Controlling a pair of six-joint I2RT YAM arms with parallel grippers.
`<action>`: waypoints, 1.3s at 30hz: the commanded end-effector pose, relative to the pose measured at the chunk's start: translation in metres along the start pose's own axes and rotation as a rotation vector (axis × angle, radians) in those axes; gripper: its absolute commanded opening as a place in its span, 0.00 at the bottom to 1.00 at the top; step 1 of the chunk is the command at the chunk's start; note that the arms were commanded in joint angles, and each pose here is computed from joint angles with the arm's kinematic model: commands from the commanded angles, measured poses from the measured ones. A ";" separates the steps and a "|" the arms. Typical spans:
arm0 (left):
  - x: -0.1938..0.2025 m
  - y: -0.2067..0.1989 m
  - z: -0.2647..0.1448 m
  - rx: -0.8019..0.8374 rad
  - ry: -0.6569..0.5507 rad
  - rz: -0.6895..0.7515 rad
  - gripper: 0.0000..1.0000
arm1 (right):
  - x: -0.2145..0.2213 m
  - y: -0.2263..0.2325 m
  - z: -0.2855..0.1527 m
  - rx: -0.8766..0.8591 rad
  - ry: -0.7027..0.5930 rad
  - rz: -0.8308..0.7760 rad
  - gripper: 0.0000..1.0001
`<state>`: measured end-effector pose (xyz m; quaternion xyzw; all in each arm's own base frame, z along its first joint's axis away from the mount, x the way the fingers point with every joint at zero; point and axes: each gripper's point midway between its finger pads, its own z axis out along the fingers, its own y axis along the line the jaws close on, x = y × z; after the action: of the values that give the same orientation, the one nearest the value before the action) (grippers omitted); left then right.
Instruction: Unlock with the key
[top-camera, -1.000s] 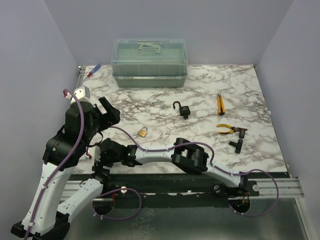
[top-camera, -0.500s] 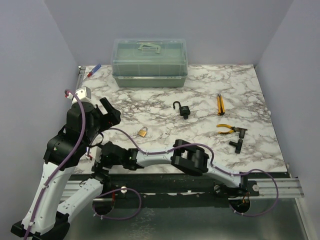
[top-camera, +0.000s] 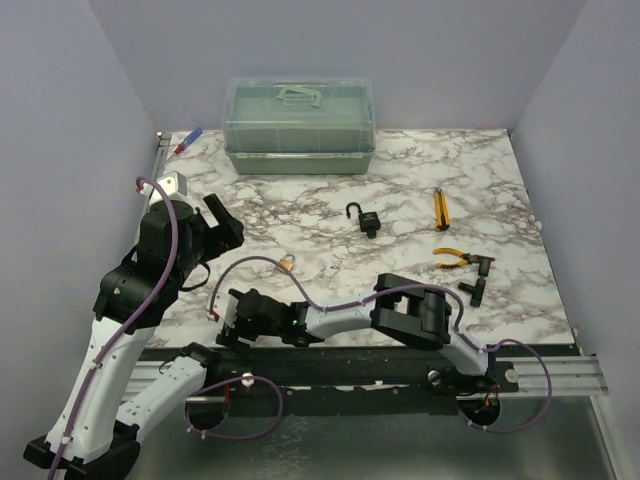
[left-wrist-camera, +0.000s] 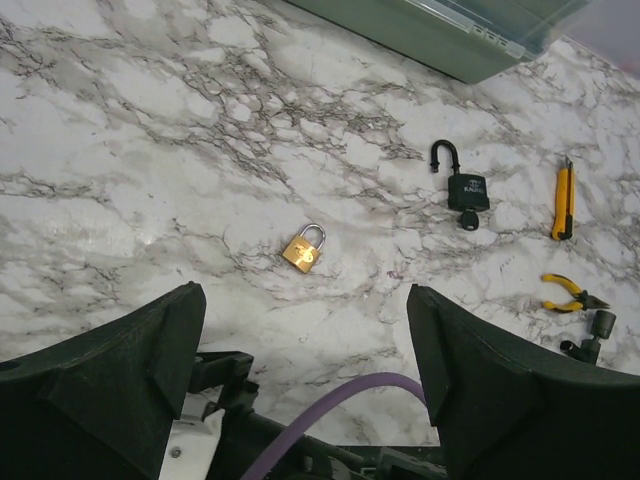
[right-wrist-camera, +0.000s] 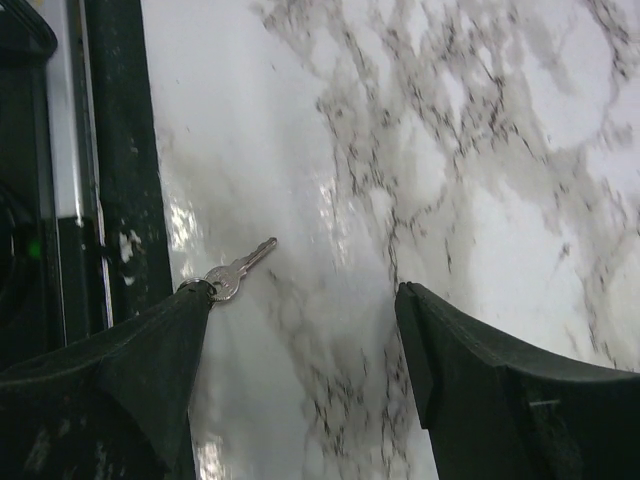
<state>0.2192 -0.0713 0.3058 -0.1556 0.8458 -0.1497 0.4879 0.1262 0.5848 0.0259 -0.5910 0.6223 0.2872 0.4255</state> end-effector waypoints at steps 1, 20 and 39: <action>0.003 0.000 0.008 -0.005 0.008 0.016 0.89 | 0.097 -0.001 -0.036 0.067 0.272 -0.005 0.79; 0.031 0.011 0.046 -0.078 0.085 0.034 0.89 | 0.177 -0.056 -0.171 0.376 0.407 0.194 0.78; 0.058 0.033 0.081 -0.127 0.075 0.111 0.88 | 0.091 -0.073 -0.225 0.435 0.335 0.573 0.73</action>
<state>0.2516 -0.0769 0.2006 -0.1313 0.8936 -0.0767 0.4222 0.1736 0.3307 0.0461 -0.3835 0.8298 0.1374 0.3815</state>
